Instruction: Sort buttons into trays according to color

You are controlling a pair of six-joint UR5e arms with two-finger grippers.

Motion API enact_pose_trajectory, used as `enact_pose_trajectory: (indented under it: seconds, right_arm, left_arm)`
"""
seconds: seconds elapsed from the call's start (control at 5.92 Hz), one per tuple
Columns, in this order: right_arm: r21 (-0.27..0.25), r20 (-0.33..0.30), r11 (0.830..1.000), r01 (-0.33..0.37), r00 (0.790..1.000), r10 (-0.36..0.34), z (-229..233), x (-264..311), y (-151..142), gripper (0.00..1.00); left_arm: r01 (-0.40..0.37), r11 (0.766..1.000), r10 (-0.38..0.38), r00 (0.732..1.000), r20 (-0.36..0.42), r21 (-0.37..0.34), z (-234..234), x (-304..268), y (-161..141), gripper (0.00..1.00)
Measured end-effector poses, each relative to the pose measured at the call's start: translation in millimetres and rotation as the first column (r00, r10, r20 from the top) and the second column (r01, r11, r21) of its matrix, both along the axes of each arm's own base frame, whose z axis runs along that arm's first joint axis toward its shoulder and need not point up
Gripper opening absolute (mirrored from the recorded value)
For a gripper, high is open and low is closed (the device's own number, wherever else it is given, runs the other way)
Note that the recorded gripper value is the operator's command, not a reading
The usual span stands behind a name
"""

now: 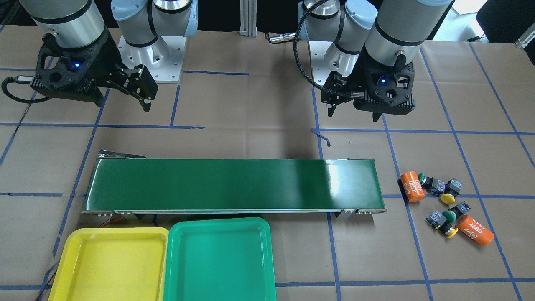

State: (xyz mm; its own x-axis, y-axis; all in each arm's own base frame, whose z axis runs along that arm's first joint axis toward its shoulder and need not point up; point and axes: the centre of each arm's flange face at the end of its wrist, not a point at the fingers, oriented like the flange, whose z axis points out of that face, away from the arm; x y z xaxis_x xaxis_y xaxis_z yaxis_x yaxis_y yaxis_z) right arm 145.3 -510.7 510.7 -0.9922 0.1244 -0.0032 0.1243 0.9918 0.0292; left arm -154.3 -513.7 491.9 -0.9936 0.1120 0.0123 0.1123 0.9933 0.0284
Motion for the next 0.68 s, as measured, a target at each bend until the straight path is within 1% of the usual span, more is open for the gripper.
enact_pose_trajectory:
  seconds: [0.68]
  right_arm:
    - [-0.001, 0.0, 1.0, 0.002, 1.0, -0.002, 0.4, 0.0, 0.1, 1.0]
  left_arm:
    - [-0.002, 1.0, 0.002, 1.0, 0.0, 0.0, 0.5, 6.4, -1.0, 0.98]
